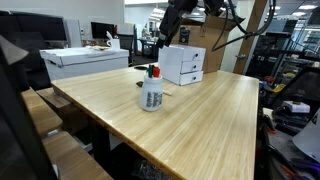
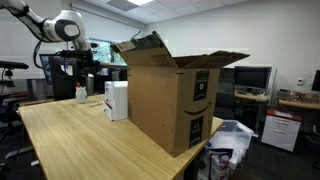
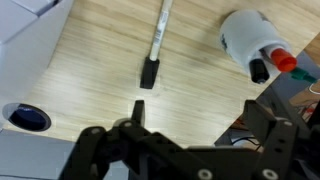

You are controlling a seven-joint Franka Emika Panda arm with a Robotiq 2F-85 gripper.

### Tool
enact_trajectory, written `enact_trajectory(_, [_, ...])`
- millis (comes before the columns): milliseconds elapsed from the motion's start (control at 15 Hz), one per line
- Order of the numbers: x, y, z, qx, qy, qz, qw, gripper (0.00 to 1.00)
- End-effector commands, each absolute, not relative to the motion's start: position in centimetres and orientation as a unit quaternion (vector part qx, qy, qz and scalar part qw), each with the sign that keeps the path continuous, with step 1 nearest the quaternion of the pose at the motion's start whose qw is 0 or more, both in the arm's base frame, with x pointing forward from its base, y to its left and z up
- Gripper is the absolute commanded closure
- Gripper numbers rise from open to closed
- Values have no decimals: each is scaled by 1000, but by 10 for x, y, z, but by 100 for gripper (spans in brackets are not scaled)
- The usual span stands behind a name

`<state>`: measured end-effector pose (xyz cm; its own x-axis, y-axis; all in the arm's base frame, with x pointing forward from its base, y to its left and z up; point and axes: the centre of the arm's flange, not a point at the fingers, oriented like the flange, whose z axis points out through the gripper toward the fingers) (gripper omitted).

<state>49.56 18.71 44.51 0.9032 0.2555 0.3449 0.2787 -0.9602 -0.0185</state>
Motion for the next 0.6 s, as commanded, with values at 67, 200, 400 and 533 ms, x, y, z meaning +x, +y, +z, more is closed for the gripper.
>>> enact_trajectory(67, [482, 169, 417, -982, -121, -144, 15, 0])
enact_trajectory(200, [474, 167, 401, -984, -121, -131, 16, 0])
enact_trajectory(400, [462, 167, 384, -985, -120, -120, 17, 0])
enact_trajectory(533, [457, 167, 372, -986, -115, -116, 17, 0])
